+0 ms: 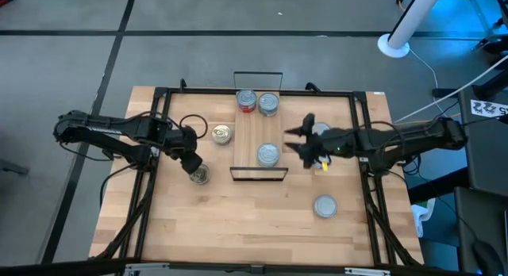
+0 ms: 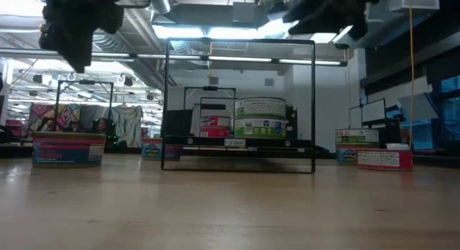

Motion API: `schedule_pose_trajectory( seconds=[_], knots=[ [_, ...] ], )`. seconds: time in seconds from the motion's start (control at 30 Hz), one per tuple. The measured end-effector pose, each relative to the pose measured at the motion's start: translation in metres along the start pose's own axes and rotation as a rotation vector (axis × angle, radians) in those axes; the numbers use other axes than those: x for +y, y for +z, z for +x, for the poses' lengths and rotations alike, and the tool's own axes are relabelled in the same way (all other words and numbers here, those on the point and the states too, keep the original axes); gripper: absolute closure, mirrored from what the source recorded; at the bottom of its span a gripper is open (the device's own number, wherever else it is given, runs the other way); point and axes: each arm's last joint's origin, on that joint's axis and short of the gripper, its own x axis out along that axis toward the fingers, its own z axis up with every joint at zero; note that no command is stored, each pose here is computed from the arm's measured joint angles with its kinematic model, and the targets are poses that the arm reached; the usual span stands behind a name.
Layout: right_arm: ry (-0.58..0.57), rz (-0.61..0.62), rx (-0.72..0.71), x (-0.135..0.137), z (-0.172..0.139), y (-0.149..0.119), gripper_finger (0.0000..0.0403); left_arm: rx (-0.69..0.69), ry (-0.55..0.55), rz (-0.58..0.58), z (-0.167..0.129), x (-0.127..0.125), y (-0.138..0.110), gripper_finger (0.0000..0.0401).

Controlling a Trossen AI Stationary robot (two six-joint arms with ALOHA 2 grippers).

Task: Stack canned seafood by type on shelf
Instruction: Put the blue-pink tuna can on the shelf

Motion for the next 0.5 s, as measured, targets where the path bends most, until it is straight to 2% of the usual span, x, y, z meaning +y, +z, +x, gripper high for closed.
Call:
schedule_pose_trajectory(
  seconds=[0.17, 0.3, 0.5],
  knots=[
    [0.086, 0.002, -0.096, 0.017, -0.007, 0.016, 0.0189, 0.001, 0.005, -0.023, 0.005, 0.001, -0.001, 0.0278],
    [0.151, 0.062, -0.142, 0.03, -0.011, 0.026, 0.0189, 0.023, 0.029, -0.049, 0.028, 0.008, -0.008, 0.0278],
    [0.249, 0.062, -0.222, 0.044, -0.018, 0.037, 0.0189, 0.075, 0.062, -0.08, 0.063, 0.022, -0.021, 0.0278]
  ],
)
